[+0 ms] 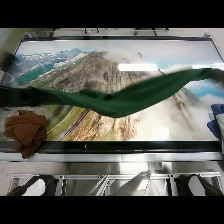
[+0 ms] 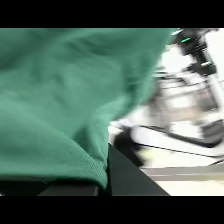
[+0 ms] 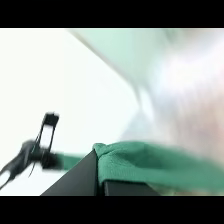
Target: Fold the shirts.
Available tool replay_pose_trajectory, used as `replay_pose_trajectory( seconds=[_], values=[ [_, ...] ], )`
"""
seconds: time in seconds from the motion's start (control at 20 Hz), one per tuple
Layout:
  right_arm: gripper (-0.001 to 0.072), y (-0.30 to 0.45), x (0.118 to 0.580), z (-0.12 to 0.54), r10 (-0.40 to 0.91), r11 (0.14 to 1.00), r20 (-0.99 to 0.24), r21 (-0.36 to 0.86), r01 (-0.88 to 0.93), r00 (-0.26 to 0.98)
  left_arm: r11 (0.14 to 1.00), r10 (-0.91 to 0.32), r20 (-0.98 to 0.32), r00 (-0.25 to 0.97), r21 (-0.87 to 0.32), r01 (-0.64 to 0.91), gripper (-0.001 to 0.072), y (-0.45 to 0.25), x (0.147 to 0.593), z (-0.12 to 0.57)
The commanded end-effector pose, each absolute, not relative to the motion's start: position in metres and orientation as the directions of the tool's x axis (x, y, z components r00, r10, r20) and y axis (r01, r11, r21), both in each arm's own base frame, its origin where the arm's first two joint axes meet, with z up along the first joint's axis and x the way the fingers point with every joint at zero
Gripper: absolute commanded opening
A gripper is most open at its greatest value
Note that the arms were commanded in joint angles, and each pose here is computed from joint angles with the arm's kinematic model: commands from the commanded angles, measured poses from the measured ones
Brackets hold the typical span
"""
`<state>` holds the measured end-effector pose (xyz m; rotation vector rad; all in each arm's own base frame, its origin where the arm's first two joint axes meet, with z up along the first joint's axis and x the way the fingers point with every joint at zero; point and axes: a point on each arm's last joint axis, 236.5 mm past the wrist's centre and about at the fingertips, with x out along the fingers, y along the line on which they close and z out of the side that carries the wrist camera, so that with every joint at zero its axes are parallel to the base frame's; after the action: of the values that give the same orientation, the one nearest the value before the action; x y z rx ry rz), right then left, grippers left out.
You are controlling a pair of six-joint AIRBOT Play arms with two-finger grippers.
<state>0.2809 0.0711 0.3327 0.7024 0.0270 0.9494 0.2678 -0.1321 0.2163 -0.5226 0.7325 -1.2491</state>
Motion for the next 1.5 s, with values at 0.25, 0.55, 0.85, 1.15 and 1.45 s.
replay_pose_trajectory(
  seconds=[0.25, 0.55, 0.85, 1.15, 1.45],
  values=[
    [0.0022, 0.119, 0.136, 0.501, 0.519, 0.759, 0.649, -0.052, -0.649, 0.556, 0.632, -0.628, -0.177, 0.757, 0.451, 0.63, 0.0022, -0.178, 0.143, 0.443],
    [0.0022, 0.072, 0.211, 0.436, 0.334, 0.904, 0.38, 0.129, -0.408, 0.862, 0.564, -0.786, -0.306, 0.536, -0.001, 0.826, 0.0022, -0.133, 0.223, 0.418],
    [0.0022, 0.006, 0.316, 0.276, 0.373, 0.774, 0.008, 0.548, -0.316, 0.928, 0.505, -0.808, -0.543, 0.226, -0.443, 0.741, 0.0022, -0.12, 0.348, 0.251],
    [0.0021, -0.009, 0.42, 0.087, 0.439, 0.642, -0.231, 0.757, -0.122, 0.868, 0.481, -0.828, -0.561, -0.009, -0.717, 0.505, 0.0022, -0.128, 0.429, 0.079],
    [0.002, -0.02, 0.499, 0.027, 0.568, 0.332, -0.059, 0.929, -0.163, 0.821, 0.511, -0.831, -0.556, -0.018, -0.775, 0.372, 0.002, -0.114, 0.481, 0.014]
  ],
)
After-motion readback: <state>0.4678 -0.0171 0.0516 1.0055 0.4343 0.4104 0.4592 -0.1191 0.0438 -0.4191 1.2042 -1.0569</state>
